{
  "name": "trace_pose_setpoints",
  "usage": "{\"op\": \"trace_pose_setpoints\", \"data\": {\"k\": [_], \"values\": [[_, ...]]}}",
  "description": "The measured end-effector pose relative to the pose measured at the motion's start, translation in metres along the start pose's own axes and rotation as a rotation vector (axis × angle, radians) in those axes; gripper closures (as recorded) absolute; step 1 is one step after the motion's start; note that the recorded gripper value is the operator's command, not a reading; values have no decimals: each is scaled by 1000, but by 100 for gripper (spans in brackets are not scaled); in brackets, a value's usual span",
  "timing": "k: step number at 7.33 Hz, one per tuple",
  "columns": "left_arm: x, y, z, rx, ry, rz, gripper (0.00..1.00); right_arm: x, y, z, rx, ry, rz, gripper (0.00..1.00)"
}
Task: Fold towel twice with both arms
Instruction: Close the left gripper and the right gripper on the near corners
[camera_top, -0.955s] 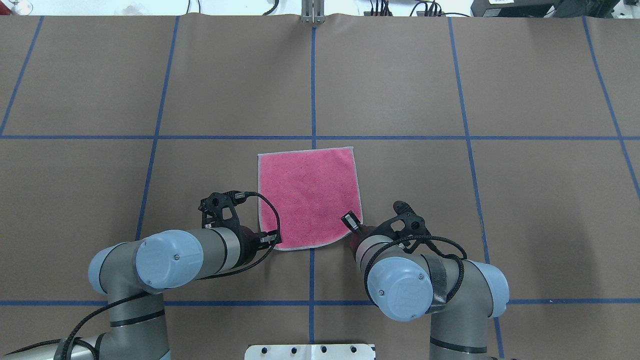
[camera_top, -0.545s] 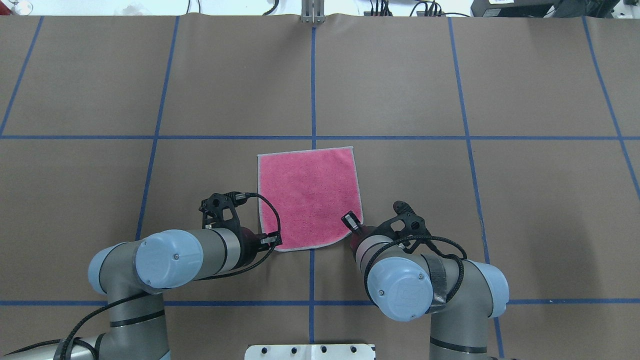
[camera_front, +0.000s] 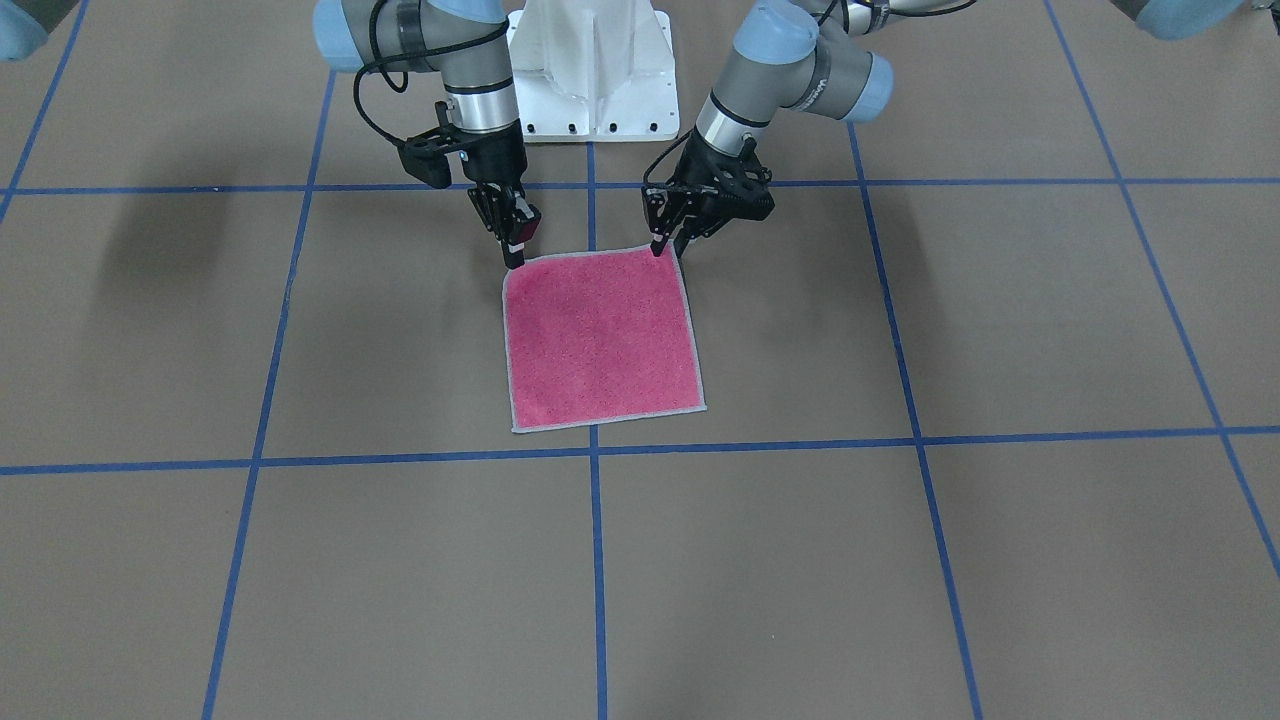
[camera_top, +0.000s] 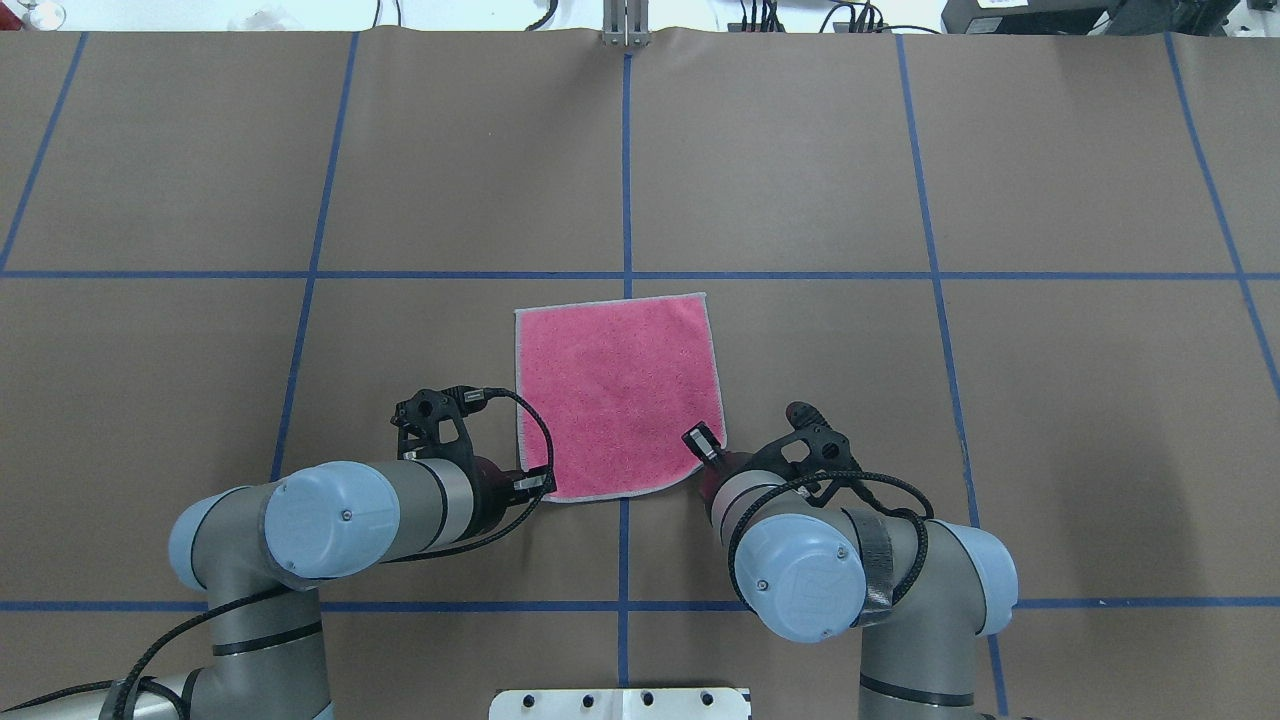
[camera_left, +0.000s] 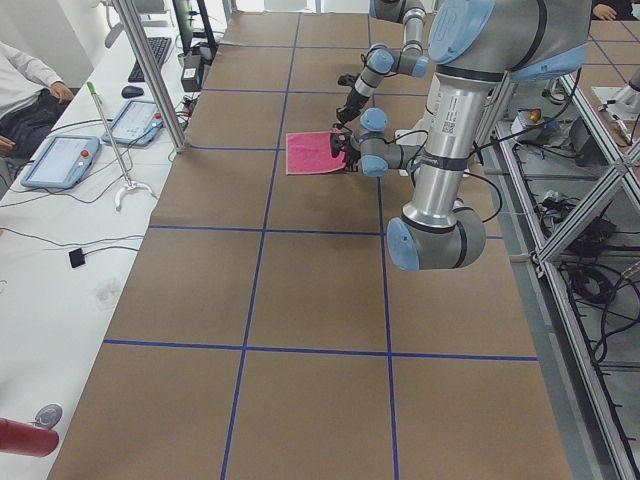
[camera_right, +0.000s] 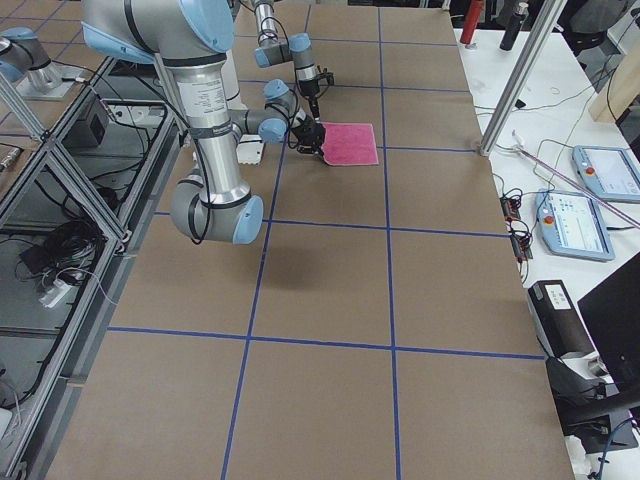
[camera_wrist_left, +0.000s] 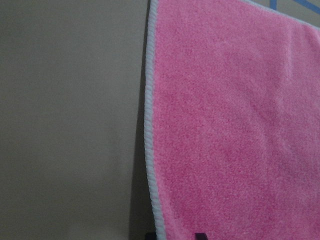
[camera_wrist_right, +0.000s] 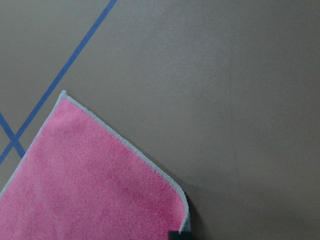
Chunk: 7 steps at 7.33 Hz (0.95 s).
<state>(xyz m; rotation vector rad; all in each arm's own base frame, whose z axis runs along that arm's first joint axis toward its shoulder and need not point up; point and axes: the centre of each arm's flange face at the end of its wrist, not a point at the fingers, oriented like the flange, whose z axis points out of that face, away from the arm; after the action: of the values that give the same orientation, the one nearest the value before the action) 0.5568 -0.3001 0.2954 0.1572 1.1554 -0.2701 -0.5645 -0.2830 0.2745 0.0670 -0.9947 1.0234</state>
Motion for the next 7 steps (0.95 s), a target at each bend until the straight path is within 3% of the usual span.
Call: {"op": "trace_pose_setpoints", "data": {"k": [5, 7], "values": [[1, 2, -3, -21, 5, 2, 64, 0, 0, 0, 0, 0, 0, 100], [1, 6, -3, -28, 6, 4, 72, 0, 0, 0, 0, -1, 0, 100]]}}
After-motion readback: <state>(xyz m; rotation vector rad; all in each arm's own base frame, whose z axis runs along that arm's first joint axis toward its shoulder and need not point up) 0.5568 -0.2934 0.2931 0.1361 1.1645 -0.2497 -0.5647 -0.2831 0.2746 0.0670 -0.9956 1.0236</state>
